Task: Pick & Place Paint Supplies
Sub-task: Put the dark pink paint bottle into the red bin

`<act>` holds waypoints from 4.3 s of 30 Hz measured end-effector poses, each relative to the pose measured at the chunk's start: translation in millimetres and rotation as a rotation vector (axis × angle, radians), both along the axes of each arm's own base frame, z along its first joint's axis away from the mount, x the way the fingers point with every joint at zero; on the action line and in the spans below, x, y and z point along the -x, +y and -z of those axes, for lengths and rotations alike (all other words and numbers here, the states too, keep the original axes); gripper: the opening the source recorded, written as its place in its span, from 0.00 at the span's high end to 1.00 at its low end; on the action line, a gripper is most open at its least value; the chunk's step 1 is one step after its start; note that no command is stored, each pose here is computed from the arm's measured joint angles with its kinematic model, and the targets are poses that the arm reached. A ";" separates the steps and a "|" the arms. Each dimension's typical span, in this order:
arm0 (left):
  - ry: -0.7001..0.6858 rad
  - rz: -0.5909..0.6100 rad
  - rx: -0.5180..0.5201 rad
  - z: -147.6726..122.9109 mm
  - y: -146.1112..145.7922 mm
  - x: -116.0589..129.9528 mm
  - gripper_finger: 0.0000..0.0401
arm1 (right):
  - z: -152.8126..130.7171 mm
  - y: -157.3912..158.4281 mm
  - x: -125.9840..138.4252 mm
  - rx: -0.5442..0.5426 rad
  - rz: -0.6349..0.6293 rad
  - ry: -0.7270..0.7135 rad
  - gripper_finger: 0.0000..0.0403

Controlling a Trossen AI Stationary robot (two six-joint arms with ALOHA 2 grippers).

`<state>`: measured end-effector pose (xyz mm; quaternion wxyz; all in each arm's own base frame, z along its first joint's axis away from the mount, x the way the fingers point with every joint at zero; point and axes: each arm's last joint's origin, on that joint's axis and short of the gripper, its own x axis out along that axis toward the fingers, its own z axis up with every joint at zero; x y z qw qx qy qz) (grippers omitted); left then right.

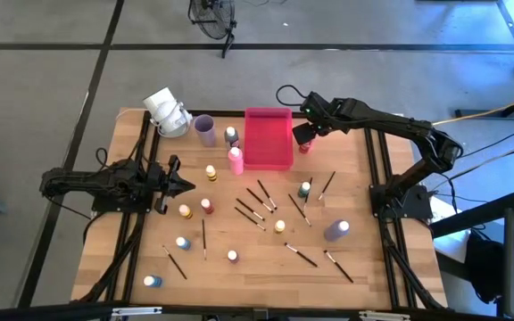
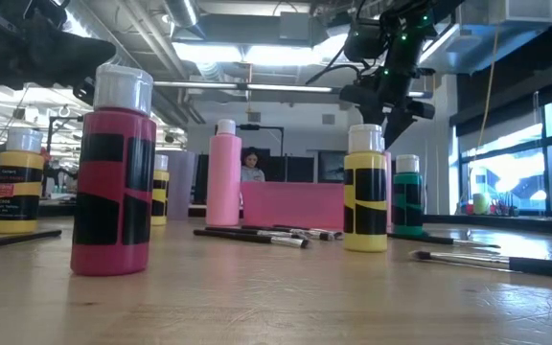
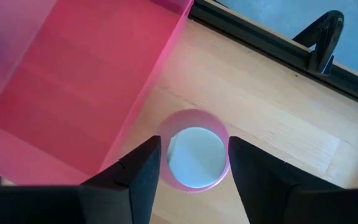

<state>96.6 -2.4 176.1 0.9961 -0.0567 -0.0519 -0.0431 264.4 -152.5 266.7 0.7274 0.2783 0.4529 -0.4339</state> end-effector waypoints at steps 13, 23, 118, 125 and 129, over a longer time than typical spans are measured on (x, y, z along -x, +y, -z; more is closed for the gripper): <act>0.000 0.000 0.000 0.1 0.0 0.0 0.98 | 0.0 -0.2 0.0 0.004 0.015 -0.001 0.66; 0.000 0.000 0.000 0.1 0.0 0.0 0.98 | 0.1 -0.6 1.0 0.024 0.028 0.016 0.70; 0.000 0.000 0.000 0.1 0.0 0.0 0.98 | 0.3 -104.6 -67.9 0.084 0.059 -0.107 0.70; 0.000 0.000 0.000 0.1 0.0 0.0 0.98 | 0.2 -104.2 -69.0 0.072 0.053 -0.124 0.60; 0.000 0.000 0.000 0.0 0.0 0.0 0.98 | 0.0 -102.2 -71.3 0.073 0.044 -0.131 0.46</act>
